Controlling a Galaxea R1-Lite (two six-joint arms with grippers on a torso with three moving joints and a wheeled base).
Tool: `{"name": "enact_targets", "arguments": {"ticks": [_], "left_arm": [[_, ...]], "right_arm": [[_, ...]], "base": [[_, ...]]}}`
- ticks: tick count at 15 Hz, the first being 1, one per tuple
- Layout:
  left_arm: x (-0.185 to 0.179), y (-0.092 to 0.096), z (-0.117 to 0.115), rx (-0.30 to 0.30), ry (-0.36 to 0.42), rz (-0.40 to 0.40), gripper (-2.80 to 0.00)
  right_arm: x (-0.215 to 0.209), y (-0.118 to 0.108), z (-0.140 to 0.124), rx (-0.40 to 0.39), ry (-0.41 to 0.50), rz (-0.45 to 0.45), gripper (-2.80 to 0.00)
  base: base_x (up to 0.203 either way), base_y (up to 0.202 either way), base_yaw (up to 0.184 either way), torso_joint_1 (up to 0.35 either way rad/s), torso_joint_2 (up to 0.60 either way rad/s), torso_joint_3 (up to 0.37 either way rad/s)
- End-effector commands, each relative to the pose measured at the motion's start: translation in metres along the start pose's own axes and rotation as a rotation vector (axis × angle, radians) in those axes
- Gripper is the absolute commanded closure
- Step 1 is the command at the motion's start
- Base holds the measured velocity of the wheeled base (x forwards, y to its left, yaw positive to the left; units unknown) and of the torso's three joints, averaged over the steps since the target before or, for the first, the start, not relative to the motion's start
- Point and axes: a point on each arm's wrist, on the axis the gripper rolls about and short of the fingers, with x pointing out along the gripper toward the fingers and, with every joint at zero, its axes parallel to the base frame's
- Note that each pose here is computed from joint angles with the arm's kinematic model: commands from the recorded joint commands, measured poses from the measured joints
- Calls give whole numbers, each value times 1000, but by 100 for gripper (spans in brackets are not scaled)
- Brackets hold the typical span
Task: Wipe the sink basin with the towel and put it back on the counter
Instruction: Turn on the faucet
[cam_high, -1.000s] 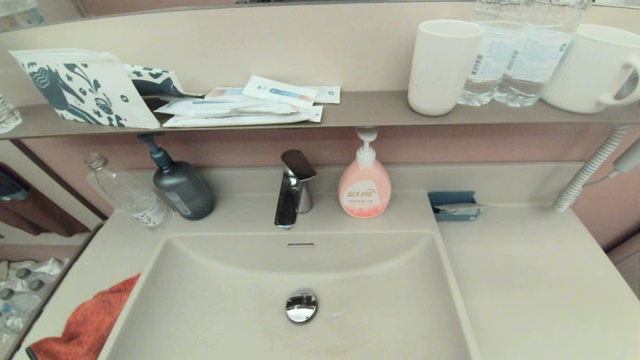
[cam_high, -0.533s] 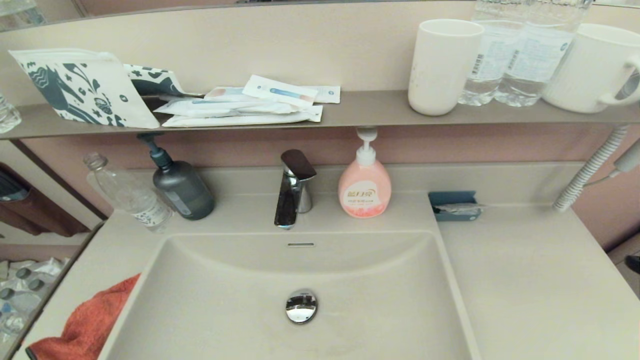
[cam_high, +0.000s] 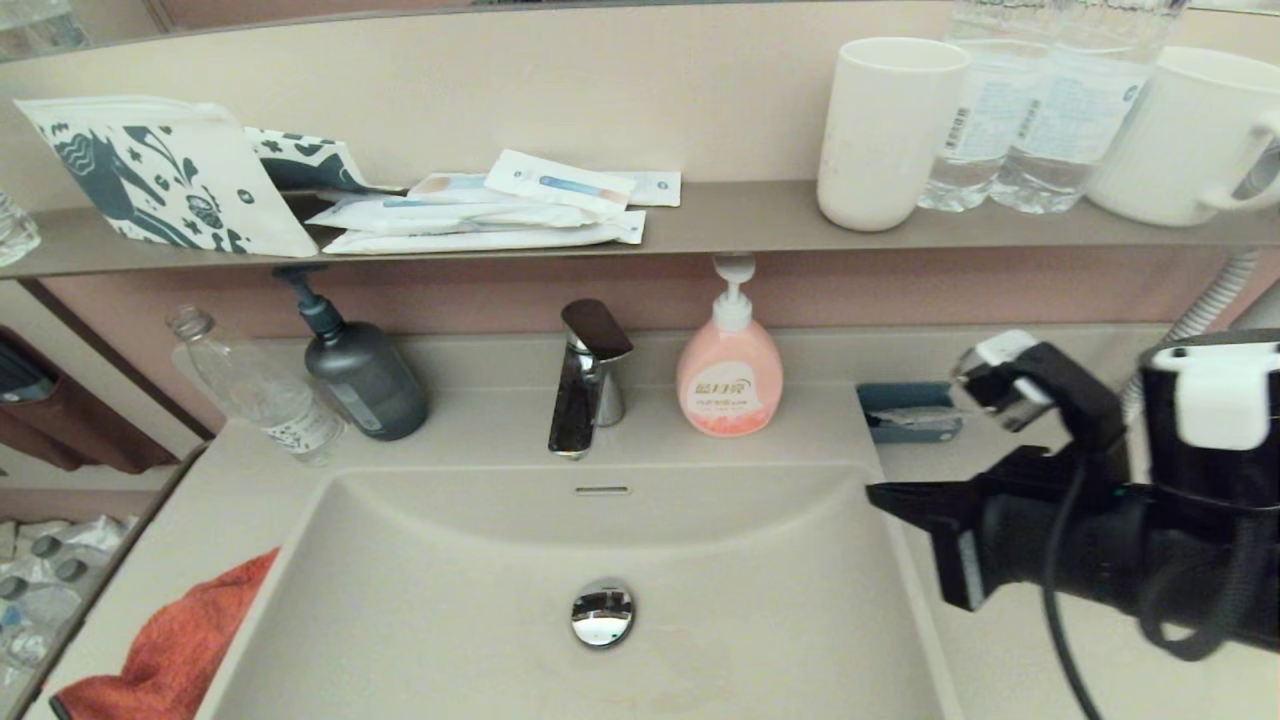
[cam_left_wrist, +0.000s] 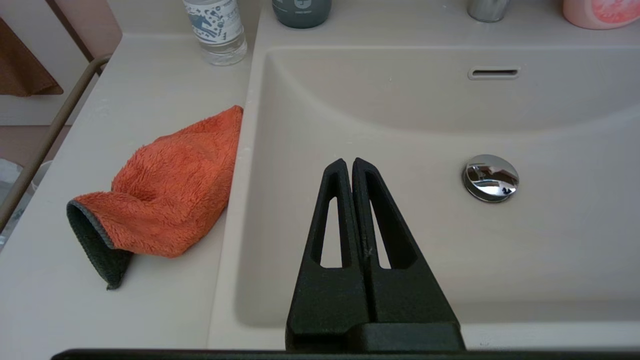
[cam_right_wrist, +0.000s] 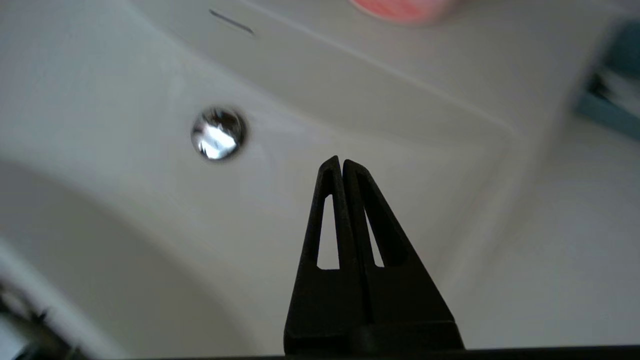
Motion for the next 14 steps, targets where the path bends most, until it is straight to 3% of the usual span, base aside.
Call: {"name": "enact_targets", "arguments": {"ticks": [1, 4, 6, 7, 9, 14], "left_arm": [[0, 0, 0, 0, 1, 0, 0], [0, 0, 0, 0, 1, 0, 0], [0, 0, 0, 0, 1, -1, 0], [0, 0, 0, 0, 2, 0, 0], [0, 0, 0, 0, 2, 0, 0], [0, 0, 0, 0, 1, 0, 0]], "right_arm": [[61, 26, -19, -42, 65, 17, 0], [112, 65, -18, -102, -26, -1, 0], [139, 83, -7, -137, -163, -35, 0], [144, 88, 2, -181, -242, -60, 0], [147, 90, 6, -232, -304, -93, 0], [171, 94, 2, -258, -445, -134, 0]], "base": [[0, 0, 0, 0, 0, 0], [0, 0, 0, 0, 0, 0], [0, 0, 0, 0, 0, 0], [0, 0, 0, 0, 0, 0], [0, 0, 0, 0, 0, 0], [0, 0, 0, 0, 0, 0]]}}
